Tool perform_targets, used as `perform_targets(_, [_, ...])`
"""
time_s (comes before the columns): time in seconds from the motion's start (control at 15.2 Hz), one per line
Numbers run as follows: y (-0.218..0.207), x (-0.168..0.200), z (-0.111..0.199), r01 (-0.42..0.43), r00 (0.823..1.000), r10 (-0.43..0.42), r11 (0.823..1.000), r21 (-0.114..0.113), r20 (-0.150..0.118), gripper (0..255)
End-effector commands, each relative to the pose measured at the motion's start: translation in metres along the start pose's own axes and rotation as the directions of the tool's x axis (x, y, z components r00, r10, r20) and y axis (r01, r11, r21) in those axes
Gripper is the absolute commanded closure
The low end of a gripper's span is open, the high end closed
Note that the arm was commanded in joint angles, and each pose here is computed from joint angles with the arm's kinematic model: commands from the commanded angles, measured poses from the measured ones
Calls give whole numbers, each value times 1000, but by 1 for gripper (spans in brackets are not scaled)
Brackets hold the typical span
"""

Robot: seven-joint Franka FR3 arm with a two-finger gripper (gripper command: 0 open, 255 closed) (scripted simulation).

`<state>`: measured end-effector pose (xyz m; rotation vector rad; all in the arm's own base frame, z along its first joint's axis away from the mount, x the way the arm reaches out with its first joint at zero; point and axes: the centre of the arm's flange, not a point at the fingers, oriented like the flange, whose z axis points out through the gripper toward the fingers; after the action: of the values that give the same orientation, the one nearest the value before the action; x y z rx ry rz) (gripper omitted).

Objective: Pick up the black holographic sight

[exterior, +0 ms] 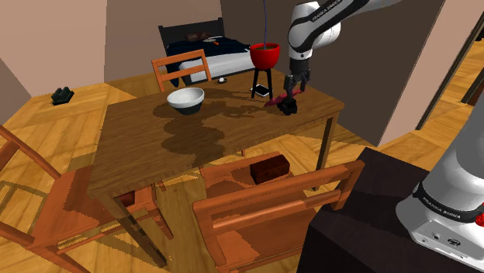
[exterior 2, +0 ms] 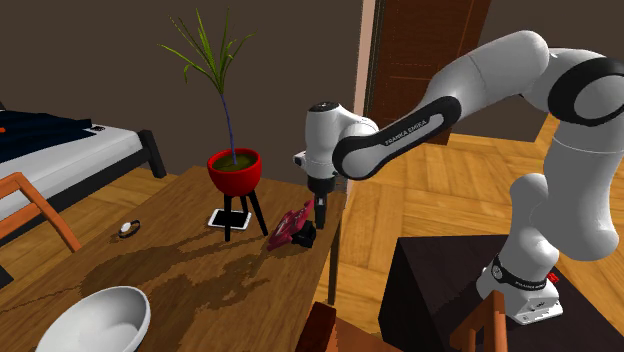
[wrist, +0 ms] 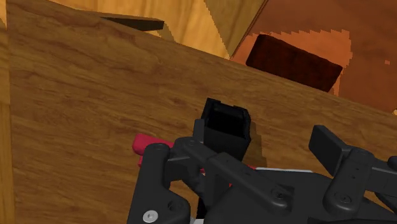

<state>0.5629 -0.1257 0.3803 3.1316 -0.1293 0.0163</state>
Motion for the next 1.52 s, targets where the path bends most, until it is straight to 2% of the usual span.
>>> perform_targets(0.0, [8,16,21,-5,1000,5,1000,0,17,0])
perform_targets(0.2, [17,33,45,-11,999,11,1000,1,35,0])
perform_targets(0.66, [16,32,85,-11,999,11,1000,1,35,0])
perform_targets(0.79, [16,32,85,-11,999,11,1000,1,35,0])
perform_targets(0.86, [17,32,86,-11,999,11,1000,1,35,255])
perform_targets(1.45, [16,32,85,-11,999,11,1000,1,35,255])
